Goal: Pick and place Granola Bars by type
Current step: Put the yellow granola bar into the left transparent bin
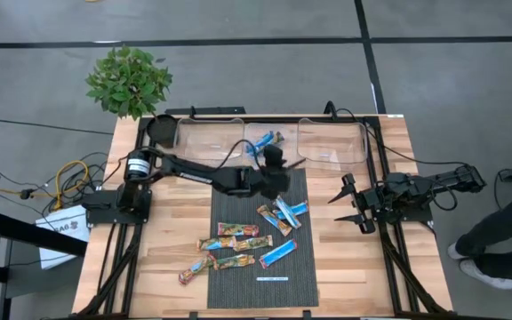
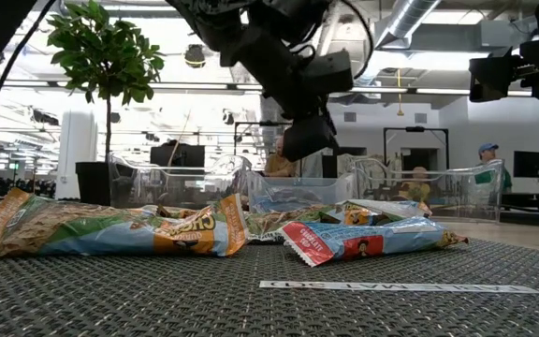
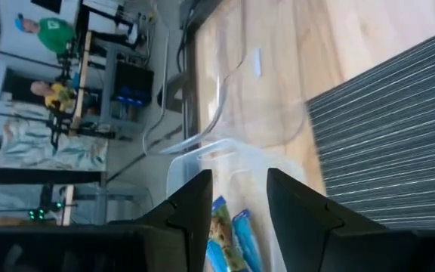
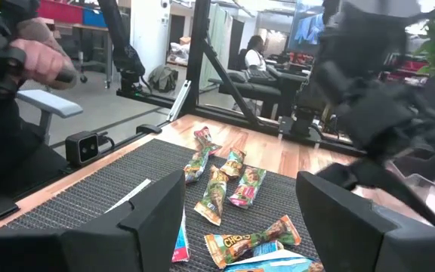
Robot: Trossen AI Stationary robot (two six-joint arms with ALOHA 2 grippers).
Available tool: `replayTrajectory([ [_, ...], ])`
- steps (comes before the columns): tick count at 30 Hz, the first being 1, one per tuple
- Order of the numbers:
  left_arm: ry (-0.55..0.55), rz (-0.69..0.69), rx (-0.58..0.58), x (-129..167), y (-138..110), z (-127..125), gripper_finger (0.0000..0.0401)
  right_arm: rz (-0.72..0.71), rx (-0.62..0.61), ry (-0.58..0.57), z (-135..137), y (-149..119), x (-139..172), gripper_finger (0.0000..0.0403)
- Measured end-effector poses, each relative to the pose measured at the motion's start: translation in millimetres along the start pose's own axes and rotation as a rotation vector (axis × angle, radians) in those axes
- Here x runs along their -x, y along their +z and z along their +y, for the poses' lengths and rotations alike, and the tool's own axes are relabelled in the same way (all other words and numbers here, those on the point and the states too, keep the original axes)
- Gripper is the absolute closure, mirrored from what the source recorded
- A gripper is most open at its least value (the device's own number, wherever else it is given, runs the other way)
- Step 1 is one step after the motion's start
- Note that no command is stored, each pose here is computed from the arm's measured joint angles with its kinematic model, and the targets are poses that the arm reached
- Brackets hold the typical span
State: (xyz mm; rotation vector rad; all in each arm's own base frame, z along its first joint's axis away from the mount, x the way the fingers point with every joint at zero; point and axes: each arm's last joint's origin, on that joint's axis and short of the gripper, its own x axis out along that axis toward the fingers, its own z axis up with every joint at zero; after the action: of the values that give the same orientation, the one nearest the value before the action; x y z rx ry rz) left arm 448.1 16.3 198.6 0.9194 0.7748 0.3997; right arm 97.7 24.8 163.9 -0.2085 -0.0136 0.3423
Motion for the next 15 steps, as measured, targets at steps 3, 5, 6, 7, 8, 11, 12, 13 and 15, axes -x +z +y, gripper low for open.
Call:
replayTrajectory([
  [3, 0.018, 0.008, -0.006, 11, 9, -9, 0.0279, 0.0, 0.0, 0.0, 0, 0, 0, 0.0154],
  [5, 0.03, 0.023, -0.016, 18, 13, -16, 0.0279, 0.0, 0.0, 0.0, 0, 0, 0, 0.0154],
  [6, 0.033, 0.033, -0.018, 22, 15, -18, 0.0279, 0.0, 0.0, 0.0, 0, 0, 0, 0.0154],
  [7, 0.028, 0.04, -0.02, 27, 16, -20, 0.0279, 0.0, 0.0, 0.0, 0, 0, 0, 0.0154],
  [8, 0.022, 0.041, -0.018, 32, 17, -20, 0.0279, 0.0, 0.0, 0.0, 0, 0, 0, 0.0154],
  [11, -0.03, 0.039, -0.009, 48, 20, -23, 0.0279, 0.0, 0.0, 0.0, 0, 0, 0, 0.0154],
  [12, -0.053, 0.041, -0.006, 52, 20, -25, 0.0279, 0.0, 0.0, 0.001, 0, 0, 0, 0.0154],
  [13, -0.079, 0.041, -0.001, 57, 21, -28, 0.0279, -0.001, 0.0, 0.0, 0, 0, 0, 0.0154],
  [15, -0.138, 0.038, 0.007, 67, 22, -32, 0.0279, 0.0, 0.0, 0.0, 0, 0, 0, 0.0154],
])
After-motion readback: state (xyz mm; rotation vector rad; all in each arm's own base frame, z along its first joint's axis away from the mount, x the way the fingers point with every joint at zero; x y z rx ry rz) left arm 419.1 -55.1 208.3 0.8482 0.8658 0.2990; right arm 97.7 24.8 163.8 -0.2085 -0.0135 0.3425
